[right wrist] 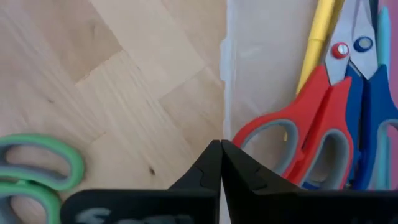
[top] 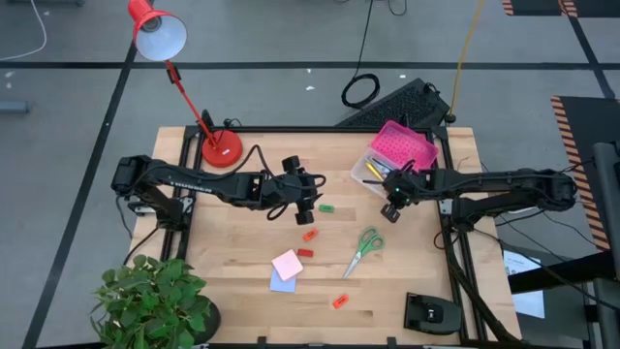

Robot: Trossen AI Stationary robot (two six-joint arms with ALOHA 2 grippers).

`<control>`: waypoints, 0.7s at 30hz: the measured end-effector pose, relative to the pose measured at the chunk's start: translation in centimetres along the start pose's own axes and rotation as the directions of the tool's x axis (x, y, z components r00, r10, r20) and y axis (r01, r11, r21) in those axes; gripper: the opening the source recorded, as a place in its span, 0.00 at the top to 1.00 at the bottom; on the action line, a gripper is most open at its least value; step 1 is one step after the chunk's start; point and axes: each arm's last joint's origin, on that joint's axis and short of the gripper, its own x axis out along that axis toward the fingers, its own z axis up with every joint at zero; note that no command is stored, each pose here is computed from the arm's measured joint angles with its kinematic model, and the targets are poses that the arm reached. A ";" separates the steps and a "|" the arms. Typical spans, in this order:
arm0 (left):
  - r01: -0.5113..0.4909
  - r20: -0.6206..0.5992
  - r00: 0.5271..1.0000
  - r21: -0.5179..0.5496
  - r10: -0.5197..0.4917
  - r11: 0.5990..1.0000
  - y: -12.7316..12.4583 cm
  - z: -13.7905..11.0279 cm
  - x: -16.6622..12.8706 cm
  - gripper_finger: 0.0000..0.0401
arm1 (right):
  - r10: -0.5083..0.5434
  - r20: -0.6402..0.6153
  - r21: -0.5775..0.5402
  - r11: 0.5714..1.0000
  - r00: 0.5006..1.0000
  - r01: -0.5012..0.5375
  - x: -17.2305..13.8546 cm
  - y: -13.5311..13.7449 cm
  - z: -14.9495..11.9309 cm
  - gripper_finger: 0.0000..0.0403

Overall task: Pack school essentials
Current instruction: Put the orange scissors into the supply box

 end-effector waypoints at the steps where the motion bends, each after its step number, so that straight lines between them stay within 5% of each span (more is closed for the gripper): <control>1: 0.001 0.004 1.000 -0.002 -0.001 1.000 0.0 0.0 0.0 0.43 | -0.004 -0.004 0.004 1.000 1.000 0.004 0.0 -0.1 0.0 1.00; 13: 0.023 0.021 1.000 -0.008 -0.023 1.000 -0.1 0.2 0.0 0.43 | -0.009 0.014 -0.006 1.000 1.000 0.009 -0.2 -0.2 0.2 1.00; 21: 0.022 0.036 0.999 -0.007 -0.022 1.000 0.0 0.3 0.0 0.43 | -0.124 0.067 0.004 0.992 0.990 0.124 0.0 -0.4 0.6 1.00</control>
